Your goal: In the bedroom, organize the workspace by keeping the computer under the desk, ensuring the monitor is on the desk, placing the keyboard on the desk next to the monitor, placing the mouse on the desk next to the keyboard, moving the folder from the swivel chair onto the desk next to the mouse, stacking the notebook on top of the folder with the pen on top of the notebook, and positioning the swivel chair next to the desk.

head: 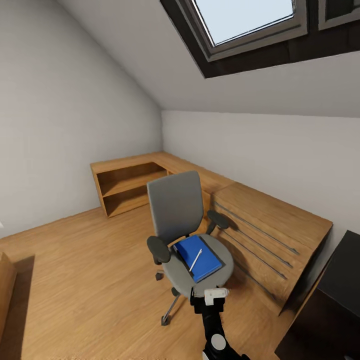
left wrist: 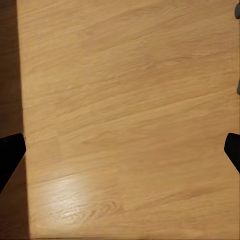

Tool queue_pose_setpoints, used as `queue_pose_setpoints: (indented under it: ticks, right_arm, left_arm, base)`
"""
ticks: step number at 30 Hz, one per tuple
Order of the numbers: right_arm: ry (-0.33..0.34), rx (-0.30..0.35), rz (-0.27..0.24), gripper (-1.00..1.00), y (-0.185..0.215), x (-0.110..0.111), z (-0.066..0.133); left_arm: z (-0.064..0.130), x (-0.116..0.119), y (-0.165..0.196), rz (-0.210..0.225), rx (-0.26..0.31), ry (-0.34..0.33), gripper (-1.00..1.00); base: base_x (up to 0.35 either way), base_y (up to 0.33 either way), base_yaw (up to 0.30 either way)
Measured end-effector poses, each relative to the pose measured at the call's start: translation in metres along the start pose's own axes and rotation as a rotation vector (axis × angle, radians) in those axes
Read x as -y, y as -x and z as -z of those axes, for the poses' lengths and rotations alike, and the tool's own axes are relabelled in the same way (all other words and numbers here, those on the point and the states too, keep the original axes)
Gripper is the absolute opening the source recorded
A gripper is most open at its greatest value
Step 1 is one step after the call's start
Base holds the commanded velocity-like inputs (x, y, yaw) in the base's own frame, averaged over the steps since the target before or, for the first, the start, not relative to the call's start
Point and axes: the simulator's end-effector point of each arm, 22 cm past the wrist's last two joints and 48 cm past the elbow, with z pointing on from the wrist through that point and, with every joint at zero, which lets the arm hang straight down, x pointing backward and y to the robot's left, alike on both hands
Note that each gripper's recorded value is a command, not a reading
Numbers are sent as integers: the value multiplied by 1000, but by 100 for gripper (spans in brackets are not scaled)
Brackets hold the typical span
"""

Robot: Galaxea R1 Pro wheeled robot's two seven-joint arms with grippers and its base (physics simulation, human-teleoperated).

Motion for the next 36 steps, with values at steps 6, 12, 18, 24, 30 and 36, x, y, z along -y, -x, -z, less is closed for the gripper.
queue_pose_setpoints:
  ticks: [6, 12, 18, 24, 30, 36]
  right_arm:
    - [3, -5, 2, 100, -3, -1, 0]
    - [17, 22, -1, 100, 2, -5, 1]
    - [64, 65, 17, 100, 11, -22, 5]
    - [74, 72, 22, 100, 13, -26, 6]
    - [75, 72, 24, 100, 12, -26, 6]
    - [73, 69, 25, 100, 12, -26, 6]
  left_arm:
    - [0, 0, -1, -1, -3, 1, 100]
    - [0, 0, -2, -1, -4, 0, 100]
    - [0, 0, -1, -2, -3, 1, 100]
    - [0, 0, -1, -2, 0, 0, 100]
    - [0, 0, -1, -2, 0, 0, 100]
    - [0, 0, -1, -2, 0, -1, 100]
  base:
    - [0, 0, 275]
    - [0, 0, 76]
    - [1, 0, 4]
    - [166, 76, 0]
    - [295, 57, 0]
    - [316, 8, 0]
